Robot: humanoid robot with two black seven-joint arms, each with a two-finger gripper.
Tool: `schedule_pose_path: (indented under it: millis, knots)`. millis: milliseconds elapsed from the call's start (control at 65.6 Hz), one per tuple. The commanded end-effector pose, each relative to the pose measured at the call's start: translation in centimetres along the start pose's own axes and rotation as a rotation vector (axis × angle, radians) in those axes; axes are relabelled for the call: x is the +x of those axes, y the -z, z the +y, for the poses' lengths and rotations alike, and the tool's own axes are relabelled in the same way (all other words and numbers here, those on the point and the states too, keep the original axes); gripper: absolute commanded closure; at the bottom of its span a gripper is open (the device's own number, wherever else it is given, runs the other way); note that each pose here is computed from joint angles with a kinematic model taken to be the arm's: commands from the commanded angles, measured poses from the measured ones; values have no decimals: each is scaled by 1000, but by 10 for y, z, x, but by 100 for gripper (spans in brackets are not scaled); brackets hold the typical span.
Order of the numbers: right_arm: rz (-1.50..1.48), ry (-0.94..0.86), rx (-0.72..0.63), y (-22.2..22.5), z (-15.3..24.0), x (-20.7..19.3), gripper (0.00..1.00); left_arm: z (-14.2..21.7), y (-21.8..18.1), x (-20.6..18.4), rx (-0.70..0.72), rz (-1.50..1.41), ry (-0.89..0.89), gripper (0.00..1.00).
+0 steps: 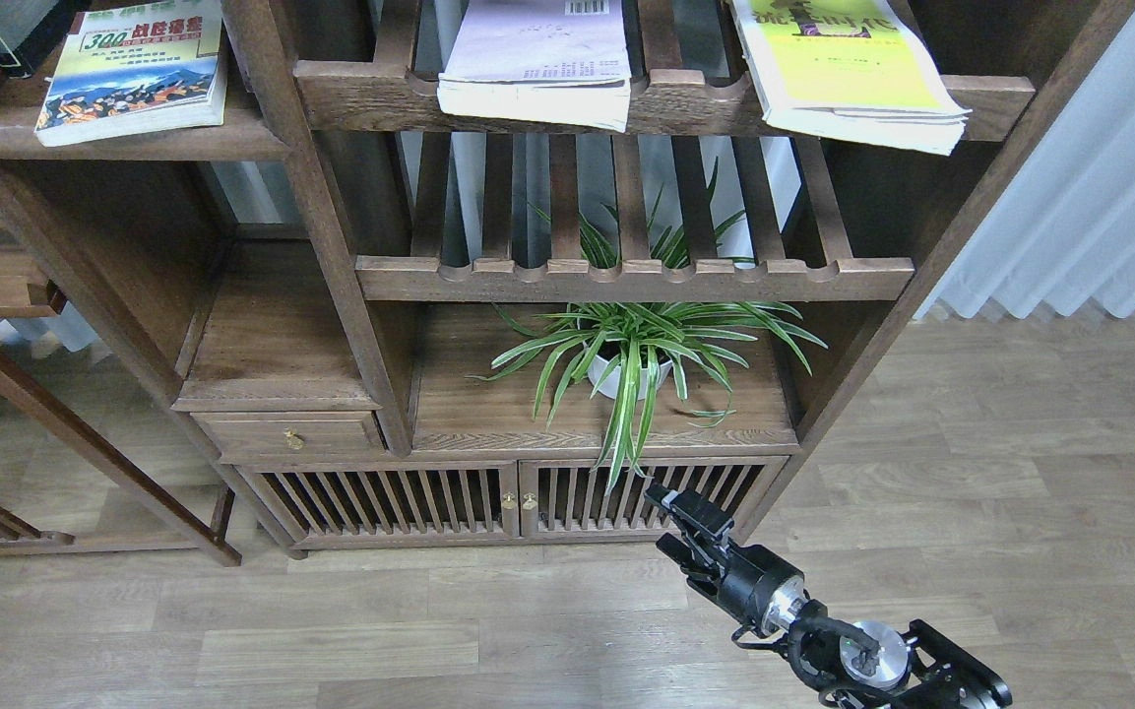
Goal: Organize books on shelf
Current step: 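Place the small blue book on the upper shelf with the left gripper, then withdraw the left gripper down from the upper shelf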
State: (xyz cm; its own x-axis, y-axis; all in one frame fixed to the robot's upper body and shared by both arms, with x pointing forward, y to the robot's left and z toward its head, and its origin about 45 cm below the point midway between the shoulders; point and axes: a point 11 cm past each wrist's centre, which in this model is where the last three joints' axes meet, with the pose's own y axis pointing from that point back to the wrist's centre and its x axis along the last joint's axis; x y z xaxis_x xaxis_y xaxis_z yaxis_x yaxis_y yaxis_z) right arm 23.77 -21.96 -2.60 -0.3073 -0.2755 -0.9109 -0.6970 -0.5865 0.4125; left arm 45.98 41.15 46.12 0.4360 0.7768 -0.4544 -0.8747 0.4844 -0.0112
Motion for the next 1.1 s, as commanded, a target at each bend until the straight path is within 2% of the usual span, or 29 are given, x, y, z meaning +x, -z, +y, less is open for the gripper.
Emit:
schedule_pose_path:
  millis: [0, 122, 320, 640, 945, 1051, 1067, 1082]
  knots:
    - [0, -1, 0, 0, 0, 0, 1, 18, 5, 19, 9, 9, -55, 1]
    - [0, -1, -1, 0, 0, 0, 1, 29, 9, 26, 17, 16, -71, 1]
    - [3, -1, -5, -1, 0, 0, 1, 28, 28, 4, 59, 12, 10, 1]
    - [-1, 1, 1, 0, 0, 0, 1, 3, 100, -18, 152, 109, 121, 2]
    - [0, 3, -1, 0, 0, -1, 1, -35, 158, -60, 216, 210, 265, 3]
    - [1, 5, 0, 1, -1, -2, 1, -45, 193, -72, 250, 283, 304, 4]
    - [0, 6, 1, 1, -1, -2, 1, -46, 201, -75, 258, 299, 311, 4]
    - [1, 9, 1, 1, -1, -3, 1, -48, 225, -80, 281, 350, 325, 5]
